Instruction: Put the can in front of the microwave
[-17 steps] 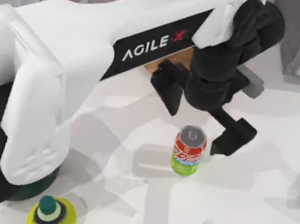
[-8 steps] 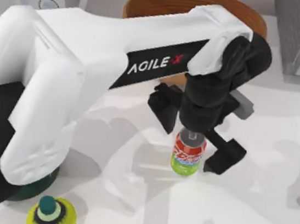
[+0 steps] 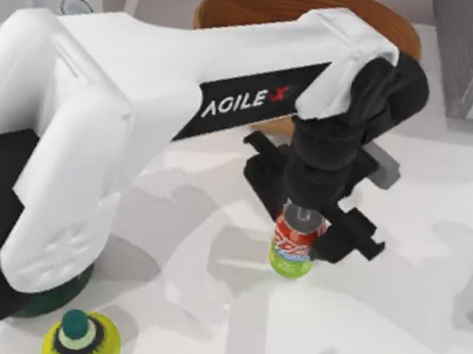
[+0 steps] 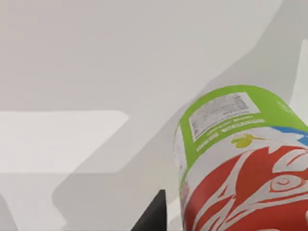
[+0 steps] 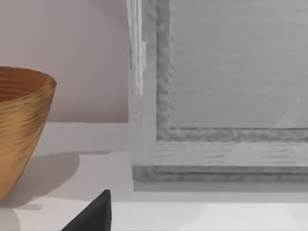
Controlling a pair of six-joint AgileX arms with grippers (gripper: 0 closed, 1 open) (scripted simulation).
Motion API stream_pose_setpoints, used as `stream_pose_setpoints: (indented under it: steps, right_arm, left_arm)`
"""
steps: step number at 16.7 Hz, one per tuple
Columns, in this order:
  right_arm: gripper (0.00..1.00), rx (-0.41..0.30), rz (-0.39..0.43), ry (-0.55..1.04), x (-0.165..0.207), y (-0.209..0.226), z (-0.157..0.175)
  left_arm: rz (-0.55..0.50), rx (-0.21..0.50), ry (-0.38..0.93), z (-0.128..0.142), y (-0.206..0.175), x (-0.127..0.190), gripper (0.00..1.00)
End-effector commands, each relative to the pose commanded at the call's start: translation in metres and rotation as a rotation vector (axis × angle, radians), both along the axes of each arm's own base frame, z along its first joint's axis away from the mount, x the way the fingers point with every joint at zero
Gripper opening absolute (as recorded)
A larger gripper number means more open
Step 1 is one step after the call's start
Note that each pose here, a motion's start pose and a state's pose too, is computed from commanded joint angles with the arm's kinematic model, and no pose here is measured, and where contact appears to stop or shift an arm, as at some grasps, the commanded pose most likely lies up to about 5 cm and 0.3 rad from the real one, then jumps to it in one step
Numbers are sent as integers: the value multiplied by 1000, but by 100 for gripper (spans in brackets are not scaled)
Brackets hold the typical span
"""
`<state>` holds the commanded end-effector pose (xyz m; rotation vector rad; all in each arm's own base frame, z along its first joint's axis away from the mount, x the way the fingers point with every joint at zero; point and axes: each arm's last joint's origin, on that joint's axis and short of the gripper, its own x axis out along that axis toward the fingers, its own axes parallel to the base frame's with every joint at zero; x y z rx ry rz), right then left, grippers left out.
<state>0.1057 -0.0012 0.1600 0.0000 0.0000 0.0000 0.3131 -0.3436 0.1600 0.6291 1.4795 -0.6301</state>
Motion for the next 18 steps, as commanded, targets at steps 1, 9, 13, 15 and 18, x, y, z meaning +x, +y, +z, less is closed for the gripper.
stream_pose_setpoints:
  steps: [1, 9, 13, 15, 18]
  right_arm:
    - [100, 0, 0, 0, 0, 0, 0]
    - [100, 0, 0, 0, 0, 0, 0]
    - [100, 0, 0, 0, 0, 0, 0]
    - [100, 0, 0, 0, 0, 0, 0]
    - [100, 0, 0, 0, 0, 0, 0]
  left_arm:
    - [0, 0, 0, 0, 0, 0, 40]
    - [0, 0, 0, 0, 0, 0, 0]
    - [0, 0, 0, 0, 0, 0, 0]
    - [0, 0, 1, 0, 0, 0, 0]
    - [-1, -1, 0, 11, 0, 1, 0]
